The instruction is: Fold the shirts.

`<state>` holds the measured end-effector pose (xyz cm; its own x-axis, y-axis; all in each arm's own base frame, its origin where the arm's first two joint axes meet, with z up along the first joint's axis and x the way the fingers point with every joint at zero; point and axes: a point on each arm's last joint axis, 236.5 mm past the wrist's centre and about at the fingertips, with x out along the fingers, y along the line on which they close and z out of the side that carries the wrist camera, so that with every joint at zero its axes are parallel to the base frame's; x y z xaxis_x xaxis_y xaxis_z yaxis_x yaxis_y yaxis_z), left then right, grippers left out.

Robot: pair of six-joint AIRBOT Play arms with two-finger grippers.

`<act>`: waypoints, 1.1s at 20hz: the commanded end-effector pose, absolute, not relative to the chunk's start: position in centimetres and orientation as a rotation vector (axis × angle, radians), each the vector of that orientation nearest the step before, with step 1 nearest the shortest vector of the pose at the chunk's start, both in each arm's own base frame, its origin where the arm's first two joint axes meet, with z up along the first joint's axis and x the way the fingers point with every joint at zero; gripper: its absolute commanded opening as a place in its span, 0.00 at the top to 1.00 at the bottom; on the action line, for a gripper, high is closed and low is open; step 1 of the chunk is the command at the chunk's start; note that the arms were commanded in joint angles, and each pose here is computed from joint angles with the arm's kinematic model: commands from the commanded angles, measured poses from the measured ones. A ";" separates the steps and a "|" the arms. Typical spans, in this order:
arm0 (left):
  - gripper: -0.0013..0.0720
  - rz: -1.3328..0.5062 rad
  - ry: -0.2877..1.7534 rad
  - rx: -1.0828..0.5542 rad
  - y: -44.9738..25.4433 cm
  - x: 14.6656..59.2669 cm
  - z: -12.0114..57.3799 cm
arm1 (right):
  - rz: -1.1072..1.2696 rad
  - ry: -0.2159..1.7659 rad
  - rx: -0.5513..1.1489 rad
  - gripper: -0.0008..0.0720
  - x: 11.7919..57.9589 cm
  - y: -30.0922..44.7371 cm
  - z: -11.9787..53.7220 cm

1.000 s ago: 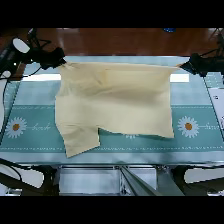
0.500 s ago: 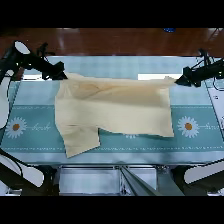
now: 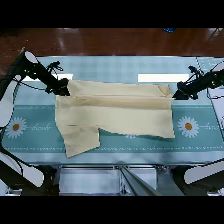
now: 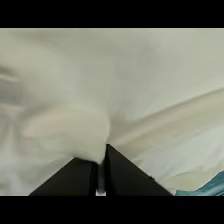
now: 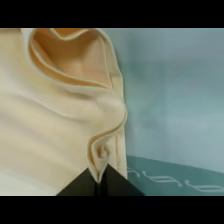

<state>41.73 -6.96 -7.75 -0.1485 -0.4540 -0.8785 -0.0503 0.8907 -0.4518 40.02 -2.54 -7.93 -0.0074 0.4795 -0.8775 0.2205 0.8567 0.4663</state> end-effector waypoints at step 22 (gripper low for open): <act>0.29 -0.102 1.620 -0.958 -4.8 19.5 -9.9 | 0.062 1.219 0.859 0.43 27.1 -0.1 -4.7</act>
